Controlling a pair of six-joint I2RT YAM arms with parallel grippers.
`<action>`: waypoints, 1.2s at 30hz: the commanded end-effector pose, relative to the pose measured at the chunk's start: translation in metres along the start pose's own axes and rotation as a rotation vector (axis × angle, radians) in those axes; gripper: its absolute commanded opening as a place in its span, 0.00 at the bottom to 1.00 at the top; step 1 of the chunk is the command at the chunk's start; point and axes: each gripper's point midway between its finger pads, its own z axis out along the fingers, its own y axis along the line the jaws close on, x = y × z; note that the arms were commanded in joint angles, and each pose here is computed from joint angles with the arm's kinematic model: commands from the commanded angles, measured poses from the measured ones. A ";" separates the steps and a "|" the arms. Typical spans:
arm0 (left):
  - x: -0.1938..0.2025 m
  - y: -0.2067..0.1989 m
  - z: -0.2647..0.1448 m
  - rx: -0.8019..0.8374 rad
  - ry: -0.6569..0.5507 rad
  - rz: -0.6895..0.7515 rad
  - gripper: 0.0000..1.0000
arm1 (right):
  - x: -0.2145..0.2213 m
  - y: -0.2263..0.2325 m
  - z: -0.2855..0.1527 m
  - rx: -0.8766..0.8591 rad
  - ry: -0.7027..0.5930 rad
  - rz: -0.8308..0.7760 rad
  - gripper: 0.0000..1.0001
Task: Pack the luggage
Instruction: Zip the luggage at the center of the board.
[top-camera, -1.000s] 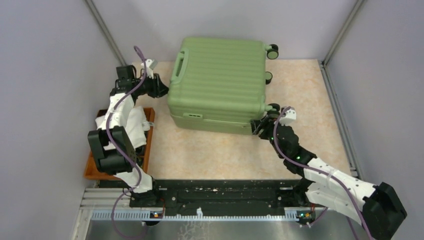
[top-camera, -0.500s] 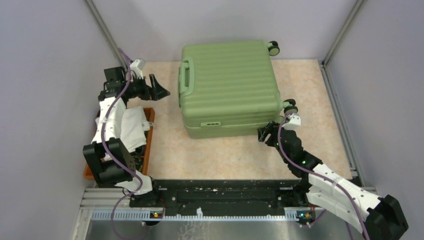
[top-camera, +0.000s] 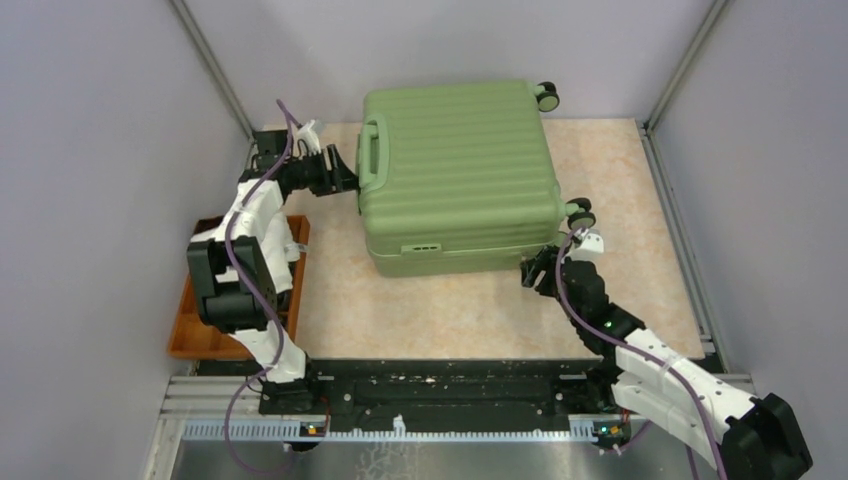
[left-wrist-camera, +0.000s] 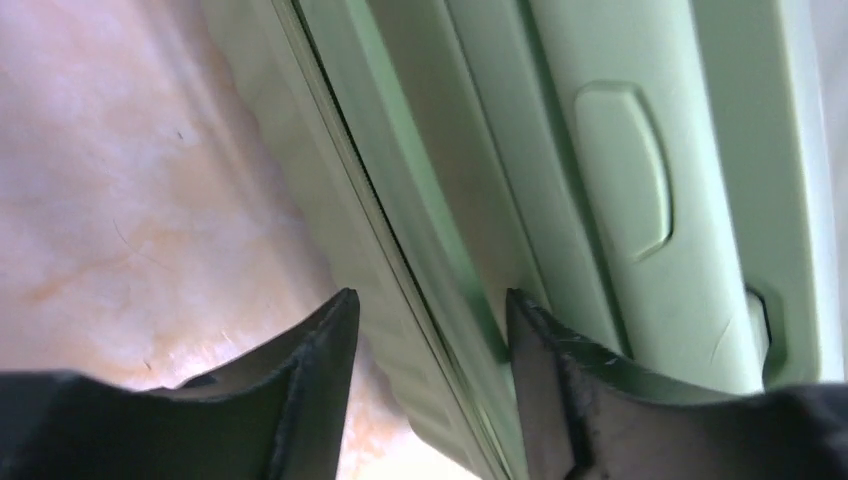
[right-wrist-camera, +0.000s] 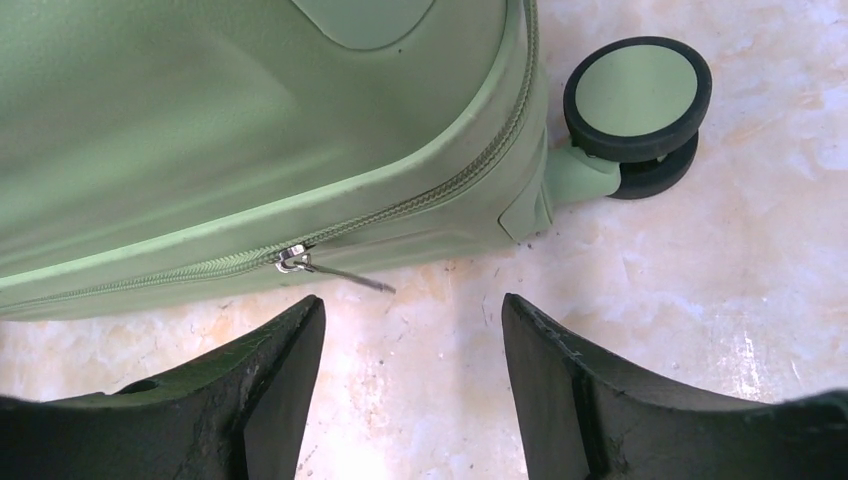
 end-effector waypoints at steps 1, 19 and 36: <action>-0.040 -0.001 0.008 -0.064 -0.093 0.046 0.55 | -0.011 0.001 0.000 -0.013 -0.041 -0.006 0.64; -0.076 -0.057 0.020 0.074 -0.106 0.080 0.00 | -0.020 0.022 0.019 -0.115 -0.050 -0.062 0.57; -0.083 -0.093 0.007 0.112 -0.131 0.119 0.00 | -0.027 0.042 0.030 -0.200 -0.098 -0.022 0.31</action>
